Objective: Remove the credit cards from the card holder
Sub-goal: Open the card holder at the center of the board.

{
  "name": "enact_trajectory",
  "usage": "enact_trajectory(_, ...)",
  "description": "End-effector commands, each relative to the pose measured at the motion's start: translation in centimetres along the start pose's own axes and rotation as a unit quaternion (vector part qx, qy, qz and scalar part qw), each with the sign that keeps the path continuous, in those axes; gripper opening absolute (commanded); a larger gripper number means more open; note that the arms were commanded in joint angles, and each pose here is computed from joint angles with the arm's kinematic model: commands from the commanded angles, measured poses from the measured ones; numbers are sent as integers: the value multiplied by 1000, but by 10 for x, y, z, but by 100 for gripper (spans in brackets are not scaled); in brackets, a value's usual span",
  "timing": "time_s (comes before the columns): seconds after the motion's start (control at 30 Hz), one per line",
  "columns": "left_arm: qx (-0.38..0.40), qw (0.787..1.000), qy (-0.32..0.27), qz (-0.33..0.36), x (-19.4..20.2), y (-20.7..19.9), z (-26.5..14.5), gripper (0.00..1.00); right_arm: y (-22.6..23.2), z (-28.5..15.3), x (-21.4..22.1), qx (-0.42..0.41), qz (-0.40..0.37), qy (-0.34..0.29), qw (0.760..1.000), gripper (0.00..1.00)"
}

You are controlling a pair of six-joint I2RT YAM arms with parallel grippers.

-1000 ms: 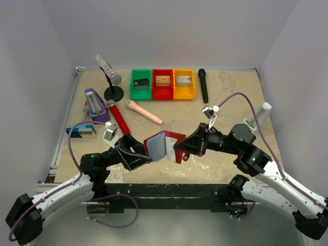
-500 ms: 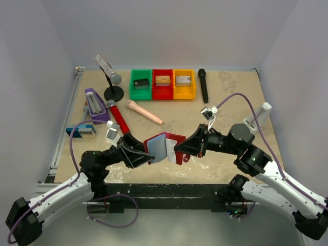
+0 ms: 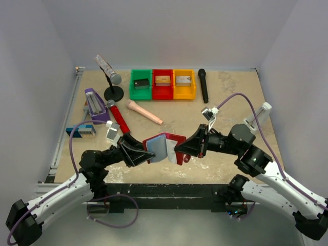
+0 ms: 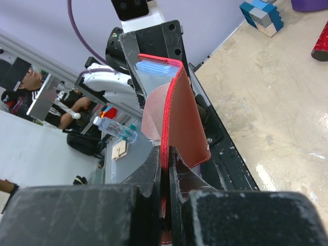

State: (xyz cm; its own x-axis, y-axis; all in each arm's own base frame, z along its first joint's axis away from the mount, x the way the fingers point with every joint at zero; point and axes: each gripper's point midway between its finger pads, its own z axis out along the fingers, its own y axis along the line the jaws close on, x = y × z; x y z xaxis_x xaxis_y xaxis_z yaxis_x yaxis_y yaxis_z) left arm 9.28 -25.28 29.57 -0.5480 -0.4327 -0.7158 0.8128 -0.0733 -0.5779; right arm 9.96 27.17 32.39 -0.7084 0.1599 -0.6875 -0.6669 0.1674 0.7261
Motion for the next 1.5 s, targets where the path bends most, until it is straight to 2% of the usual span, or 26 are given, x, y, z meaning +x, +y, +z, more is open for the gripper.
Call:
enact_trajectory(0.0, 19, 999, -21, 31, -18, -16, 5, 37, 20, -5, -13, -28, -30, -18, 999, 0)
enact_trajectory(0.13, 18, 999, -22, 34, -18, -17, 4, 46, 20, -5, -13, -29, -30, -17, 999, 0)
enact_trajectory(0.2, 18, 999, -24, 37, -20, -19, 4, 47, 19, -5, -13, -28, -30, -17, 999, 0)
enact_trajectory(0.4, 10, 999, -25, 40, -19, -17, 1, 42, 15, -4, -11, -21, -28, -15, 999, 0)
enact_trajectory(0.67, -4, 998, -34, 45, -19, -13, -5, 41, 11, -5, -9, -15, -30, -14, 999, 0)
enact_trajectory(0.83, -7, 998, -37, 51, -22, -14, -6, 34, 9, -5, -9, -13, -30, -15, 999, 0)
enact_trajectory(1.03, -10, 998, -37, 51, -20, -11, -7, 19, 8, -5, -7, -13, -29, -13, 999, 0)
enact_trajectory(1.2, -7, 998, -38, 52, -21, -13, -7, 14, 6, -5, -6, -11, -28, -13, 999, 0)
enact_trajectory(1.23, -6, 998, -38, 53, -21, -14, -6, 10, 6, -5, -6, -11, -29, -13, 999, 0)
enact_trajectory(1.27, -5, 998, -36, 55, -21, -15, -6, 0, 5, -5, -6, -9, -29, -13, 999, 0)
enact_trajectory(1.43, -36, 998, -15, 54, -23, -8, -2, 0, 2, -6, -3, -4, -31, -6, 1000, 0)
enact_trajectory(1.47, -52, 997, -4, 51, -23, -6, 0, 0, 1, -5, -2, -2, -31, -1, 1000, 11)
